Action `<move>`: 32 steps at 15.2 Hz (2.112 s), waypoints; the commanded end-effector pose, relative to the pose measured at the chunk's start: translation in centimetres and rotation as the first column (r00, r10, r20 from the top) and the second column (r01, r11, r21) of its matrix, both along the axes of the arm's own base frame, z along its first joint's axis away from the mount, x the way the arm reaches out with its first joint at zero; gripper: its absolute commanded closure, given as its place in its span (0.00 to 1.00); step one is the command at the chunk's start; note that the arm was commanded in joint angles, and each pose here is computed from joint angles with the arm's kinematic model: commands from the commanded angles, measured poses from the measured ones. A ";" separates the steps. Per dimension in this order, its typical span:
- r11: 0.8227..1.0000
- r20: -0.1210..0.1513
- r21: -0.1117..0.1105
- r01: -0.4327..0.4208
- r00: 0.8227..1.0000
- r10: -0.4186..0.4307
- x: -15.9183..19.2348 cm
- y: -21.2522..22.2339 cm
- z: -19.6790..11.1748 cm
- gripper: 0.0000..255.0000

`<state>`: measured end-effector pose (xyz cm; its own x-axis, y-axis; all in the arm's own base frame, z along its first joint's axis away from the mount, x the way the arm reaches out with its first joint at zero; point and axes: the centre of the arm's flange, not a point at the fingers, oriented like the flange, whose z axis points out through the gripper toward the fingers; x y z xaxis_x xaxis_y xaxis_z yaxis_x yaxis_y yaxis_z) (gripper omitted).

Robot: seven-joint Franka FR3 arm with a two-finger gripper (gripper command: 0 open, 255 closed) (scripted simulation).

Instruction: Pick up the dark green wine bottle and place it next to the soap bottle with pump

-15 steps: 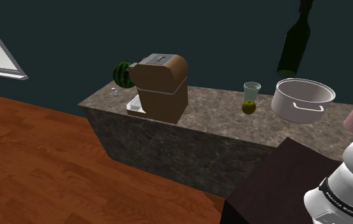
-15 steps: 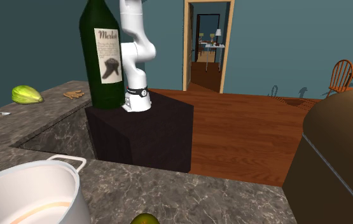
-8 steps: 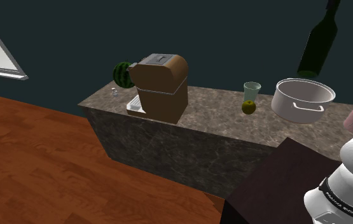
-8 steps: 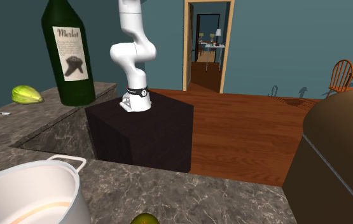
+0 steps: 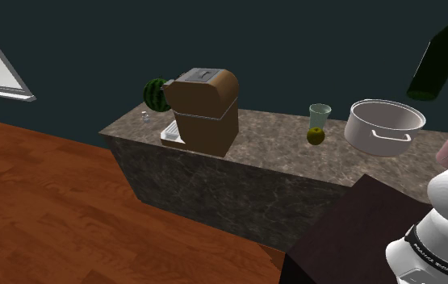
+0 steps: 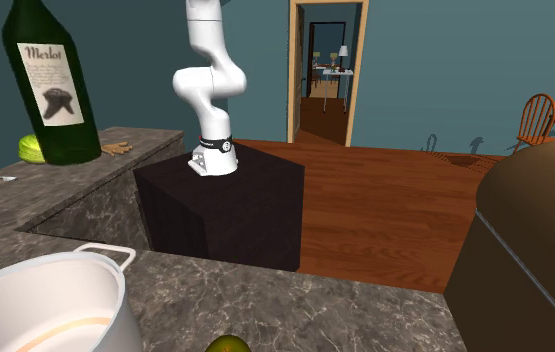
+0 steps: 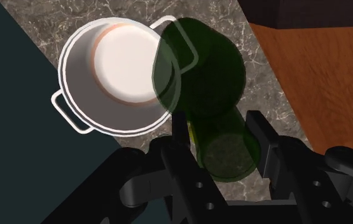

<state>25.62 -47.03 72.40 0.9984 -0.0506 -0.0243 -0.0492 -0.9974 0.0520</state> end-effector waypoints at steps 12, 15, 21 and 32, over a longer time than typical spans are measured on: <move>1.000 0.000 -0.001 -0.001 1.000 0.001 -12.7 -9.2 -0.5 1.00; 1.000 0.000 -0.001 -0.001 1.000 0.001 -12.7 -9.2 -2.0 1.00; 1.000 0.000 -0.001 -0.001 1.000 0.001 -12.7 -9.2 -5.2 1.00; 1.000 0.000 -0.001 -0.001 1.000 0.001 -12.7 -9.2 -11.0 1.00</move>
